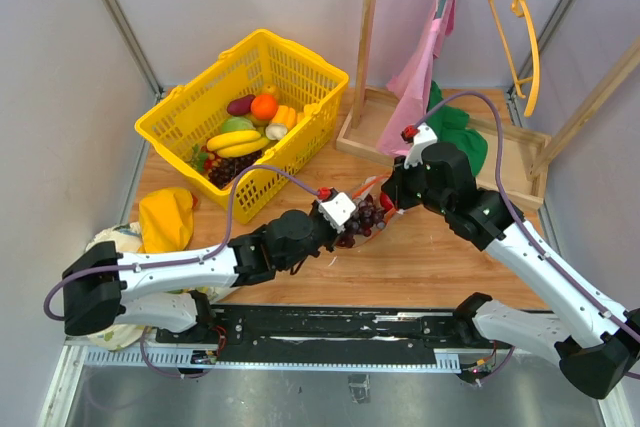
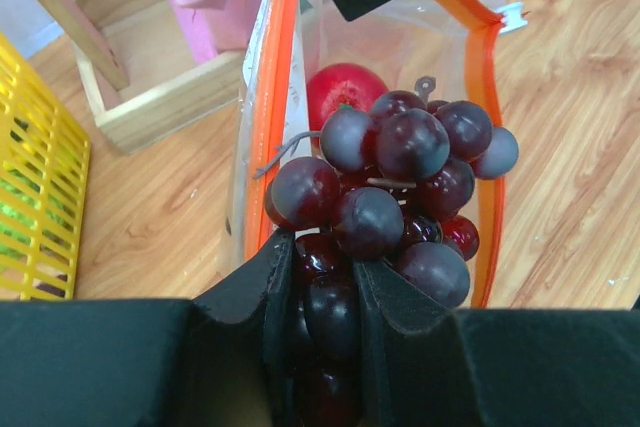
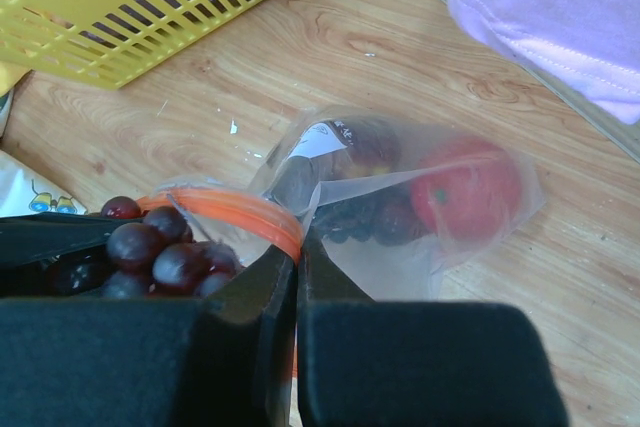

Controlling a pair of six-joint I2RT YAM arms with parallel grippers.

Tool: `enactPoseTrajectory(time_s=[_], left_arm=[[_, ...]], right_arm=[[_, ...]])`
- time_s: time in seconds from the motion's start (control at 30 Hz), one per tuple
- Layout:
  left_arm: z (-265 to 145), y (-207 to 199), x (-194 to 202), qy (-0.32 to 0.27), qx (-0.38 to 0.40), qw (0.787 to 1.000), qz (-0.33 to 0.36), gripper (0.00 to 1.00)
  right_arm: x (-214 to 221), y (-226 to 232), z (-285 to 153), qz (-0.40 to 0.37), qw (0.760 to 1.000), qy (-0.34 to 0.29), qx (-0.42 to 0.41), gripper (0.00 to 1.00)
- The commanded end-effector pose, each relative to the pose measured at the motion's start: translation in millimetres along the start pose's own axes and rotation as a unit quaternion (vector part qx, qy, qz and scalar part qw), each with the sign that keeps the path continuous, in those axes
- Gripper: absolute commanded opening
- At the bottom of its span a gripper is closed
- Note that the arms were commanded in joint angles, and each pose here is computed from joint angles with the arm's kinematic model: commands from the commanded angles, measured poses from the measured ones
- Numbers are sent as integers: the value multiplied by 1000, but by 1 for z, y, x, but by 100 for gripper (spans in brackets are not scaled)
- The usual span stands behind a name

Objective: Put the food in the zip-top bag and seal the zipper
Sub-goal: Place the fake fruit in the zipper food storage bag.

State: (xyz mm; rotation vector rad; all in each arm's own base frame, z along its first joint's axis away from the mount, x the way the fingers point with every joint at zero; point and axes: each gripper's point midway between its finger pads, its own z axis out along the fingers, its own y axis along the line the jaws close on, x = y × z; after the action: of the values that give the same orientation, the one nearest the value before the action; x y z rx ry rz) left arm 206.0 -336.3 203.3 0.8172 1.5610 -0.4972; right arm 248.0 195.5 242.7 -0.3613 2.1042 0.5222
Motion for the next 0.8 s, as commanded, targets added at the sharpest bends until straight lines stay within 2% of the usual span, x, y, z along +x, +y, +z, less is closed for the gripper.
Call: enactPoseTrajectory(time_s=[0.0, 0.13, 0.27, 0.33, 0.5, 0.77], left_arm=[[5, 7, 4, 44, -35, 998, -8, 0], [10, 15, 9, 80, -76, 994, -22, 0], [9, 19, 3, 71, -101, 990, -71, 0], [8, 14, -1, 60, -85, 991, -83, 0], [13, -4, -5, 60, -29, 996, -59, 0], [21, -39, -33, 2, 81, 996, -22, 0]], right_arm=[[-14, 1, -2, 11, 1000, -26, -12, 1], [-13, 5, -1, 11, 999, -22, -24, 1], [-11, 6, 0, 12, 999, -18, -27, 1], [-10, 7, 0, 12, 999, -17, -30, 1], [-11, 13, 3, 19, 999, -15, -44, 1], [-8, 34, 11, 34, 994, 0, -100, 1]])
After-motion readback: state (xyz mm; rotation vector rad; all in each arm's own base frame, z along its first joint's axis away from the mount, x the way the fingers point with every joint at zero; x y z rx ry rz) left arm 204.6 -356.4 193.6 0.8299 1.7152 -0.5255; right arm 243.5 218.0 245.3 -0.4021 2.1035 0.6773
